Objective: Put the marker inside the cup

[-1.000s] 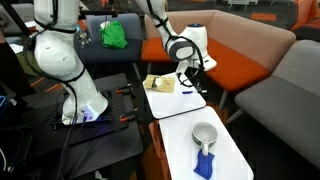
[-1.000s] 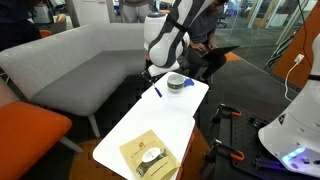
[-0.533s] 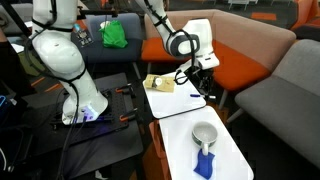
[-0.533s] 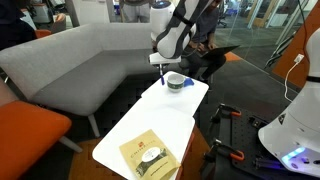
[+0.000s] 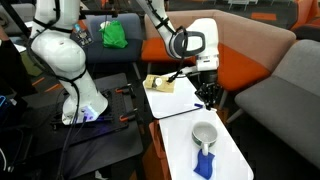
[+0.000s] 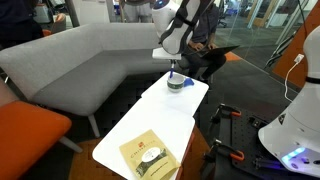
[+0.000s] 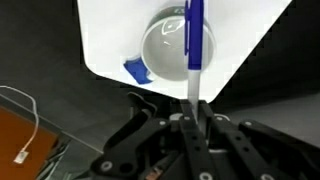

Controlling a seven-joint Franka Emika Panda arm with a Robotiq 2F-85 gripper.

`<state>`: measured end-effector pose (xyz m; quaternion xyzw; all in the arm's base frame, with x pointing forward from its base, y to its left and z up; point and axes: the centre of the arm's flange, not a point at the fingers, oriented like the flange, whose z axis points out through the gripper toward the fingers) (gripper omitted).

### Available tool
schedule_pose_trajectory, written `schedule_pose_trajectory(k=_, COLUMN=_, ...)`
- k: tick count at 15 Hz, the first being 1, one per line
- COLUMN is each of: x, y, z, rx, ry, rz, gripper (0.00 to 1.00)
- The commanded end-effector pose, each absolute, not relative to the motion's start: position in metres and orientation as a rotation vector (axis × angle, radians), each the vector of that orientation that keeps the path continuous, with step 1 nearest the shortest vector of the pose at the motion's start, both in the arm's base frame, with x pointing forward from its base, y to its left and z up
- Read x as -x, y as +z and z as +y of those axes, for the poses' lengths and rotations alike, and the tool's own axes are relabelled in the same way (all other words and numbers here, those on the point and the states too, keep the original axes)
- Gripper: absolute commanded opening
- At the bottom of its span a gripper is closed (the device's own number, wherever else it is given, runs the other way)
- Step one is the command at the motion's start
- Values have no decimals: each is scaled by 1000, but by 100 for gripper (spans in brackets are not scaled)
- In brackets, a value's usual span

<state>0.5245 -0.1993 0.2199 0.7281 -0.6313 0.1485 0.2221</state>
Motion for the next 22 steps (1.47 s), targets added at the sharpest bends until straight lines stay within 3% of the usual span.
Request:
schedule_pose_trajectory(k=1, x=-538, y=211, z=-201, rx=-1791, ry=348, rz=-1787, gripper=3)
schedule_pose_trajectory(k=10, x=-562, y=176, z=-232, rx=-1383, ry=129, rz=-1711, gripper=3)
schedule_pose_trajectory(k=22, x=-630, y=126, z=-255, rx=-1375, ry=200, rz=-1448, gripper=3)
